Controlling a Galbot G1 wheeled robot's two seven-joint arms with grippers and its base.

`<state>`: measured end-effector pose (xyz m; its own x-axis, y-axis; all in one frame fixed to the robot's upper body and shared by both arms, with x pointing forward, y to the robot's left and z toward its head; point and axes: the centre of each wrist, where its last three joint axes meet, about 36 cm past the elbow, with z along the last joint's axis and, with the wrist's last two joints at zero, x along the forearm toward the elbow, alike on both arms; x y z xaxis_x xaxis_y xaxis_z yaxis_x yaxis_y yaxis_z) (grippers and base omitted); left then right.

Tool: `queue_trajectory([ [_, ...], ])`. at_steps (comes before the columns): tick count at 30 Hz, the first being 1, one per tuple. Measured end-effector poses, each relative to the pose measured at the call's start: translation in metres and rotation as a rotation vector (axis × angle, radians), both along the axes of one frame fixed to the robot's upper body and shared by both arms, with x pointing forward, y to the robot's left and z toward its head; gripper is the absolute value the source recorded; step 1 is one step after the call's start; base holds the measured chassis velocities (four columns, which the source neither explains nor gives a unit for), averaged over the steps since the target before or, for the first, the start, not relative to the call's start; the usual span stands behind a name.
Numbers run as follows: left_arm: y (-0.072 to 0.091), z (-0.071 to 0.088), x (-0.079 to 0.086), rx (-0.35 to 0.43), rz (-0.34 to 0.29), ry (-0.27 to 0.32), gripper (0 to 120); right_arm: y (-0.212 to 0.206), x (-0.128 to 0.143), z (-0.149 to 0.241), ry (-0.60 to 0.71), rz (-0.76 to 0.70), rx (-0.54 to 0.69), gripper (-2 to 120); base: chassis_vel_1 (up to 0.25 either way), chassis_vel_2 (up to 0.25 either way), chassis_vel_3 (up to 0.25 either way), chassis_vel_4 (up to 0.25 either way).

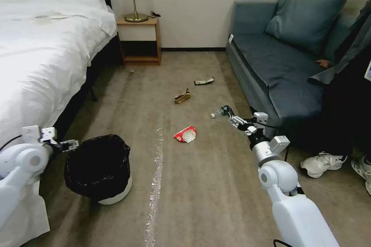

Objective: Pick up the trash bin, then pick up the garbage on the floor and place it into the trash bin.

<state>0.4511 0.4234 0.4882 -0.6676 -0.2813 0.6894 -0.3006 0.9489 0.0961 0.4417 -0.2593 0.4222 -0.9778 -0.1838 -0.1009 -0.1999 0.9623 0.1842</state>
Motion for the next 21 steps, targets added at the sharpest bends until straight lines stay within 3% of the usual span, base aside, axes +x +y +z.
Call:
queue_trajectory([
  [6,-0.006,-0.021,0.008,0.026,0.003,0.031,98,-0.012,0.007,0.004,-0.010,-0.020,-0.005,100,0.000,0.000,0.000,0.000],
  [13,-0.006,-0.035,0.014,0.041,0.011,0.051,98,-0.011,0.012,0.000,-0.011,-0.023,0.007,100,0.000,0.000,0.000,0.000],
  [21,-0.015,-0.070,0.032,0.019,0.030,0.078,97,-0.009,0.017,0.001,-0.024,-0.017,0.026,100,0.000,0.000,0.000,0.000],
])
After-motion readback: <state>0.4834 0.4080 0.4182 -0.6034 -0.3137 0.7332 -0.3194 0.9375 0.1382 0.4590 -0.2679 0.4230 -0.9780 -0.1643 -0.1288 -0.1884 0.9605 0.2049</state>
